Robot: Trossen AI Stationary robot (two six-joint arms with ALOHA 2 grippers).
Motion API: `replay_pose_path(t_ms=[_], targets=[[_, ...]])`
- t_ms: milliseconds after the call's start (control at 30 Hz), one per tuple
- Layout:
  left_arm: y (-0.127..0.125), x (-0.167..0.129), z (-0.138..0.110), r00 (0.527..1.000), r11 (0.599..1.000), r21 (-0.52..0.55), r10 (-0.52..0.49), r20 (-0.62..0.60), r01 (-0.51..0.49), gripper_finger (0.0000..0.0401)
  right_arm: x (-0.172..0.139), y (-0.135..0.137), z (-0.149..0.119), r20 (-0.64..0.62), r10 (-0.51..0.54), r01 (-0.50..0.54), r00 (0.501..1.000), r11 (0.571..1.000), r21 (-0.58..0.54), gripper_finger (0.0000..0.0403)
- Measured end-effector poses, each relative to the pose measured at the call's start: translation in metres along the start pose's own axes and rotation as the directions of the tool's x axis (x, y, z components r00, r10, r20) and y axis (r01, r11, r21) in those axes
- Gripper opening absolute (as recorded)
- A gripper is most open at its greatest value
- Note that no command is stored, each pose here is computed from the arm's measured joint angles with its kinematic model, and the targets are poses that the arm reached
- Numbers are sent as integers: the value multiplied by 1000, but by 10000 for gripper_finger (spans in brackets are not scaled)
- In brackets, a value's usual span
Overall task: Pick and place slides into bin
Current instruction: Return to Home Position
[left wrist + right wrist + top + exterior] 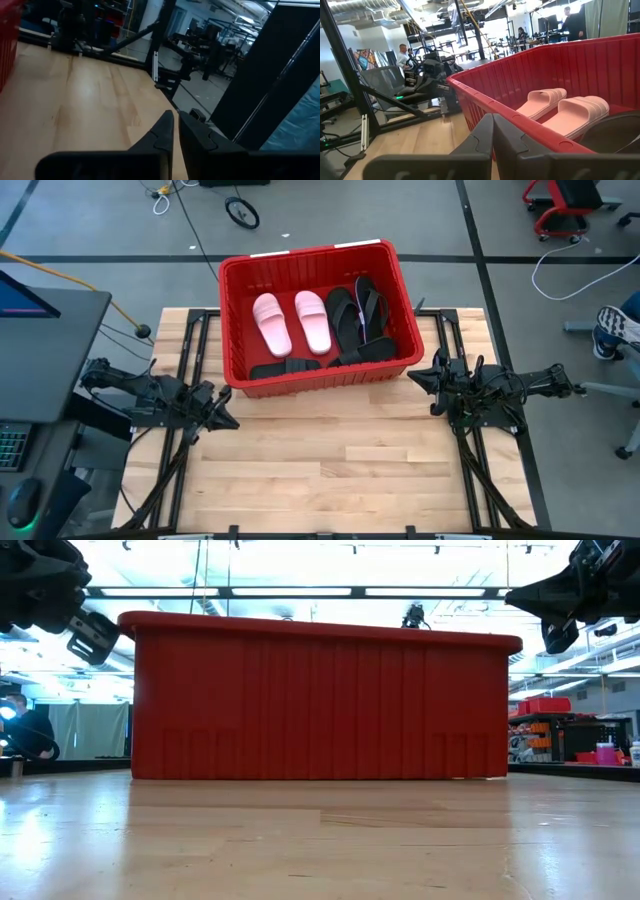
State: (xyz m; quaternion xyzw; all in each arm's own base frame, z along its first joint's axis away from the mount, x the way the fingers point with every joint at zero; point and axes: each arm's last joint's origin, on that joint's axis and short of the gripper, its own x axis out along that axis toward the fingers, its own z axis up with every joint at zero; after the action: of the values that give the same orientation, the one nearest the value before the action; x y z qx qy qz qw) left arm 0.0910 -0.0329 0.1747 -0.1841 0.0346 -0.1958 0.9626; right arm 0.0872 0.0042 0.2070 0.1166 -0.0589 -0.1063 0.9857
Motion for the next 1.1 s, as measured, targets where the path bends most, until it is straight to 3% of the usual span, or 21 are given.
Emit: replay_pose_path(t_ms=[1100], targets=[[0, 0, 0, 1000, 1000, -4, 0, -3, 0, 24, 0, 0, 0, 0, 1, -1, 1000, 1000, 0, 14]])
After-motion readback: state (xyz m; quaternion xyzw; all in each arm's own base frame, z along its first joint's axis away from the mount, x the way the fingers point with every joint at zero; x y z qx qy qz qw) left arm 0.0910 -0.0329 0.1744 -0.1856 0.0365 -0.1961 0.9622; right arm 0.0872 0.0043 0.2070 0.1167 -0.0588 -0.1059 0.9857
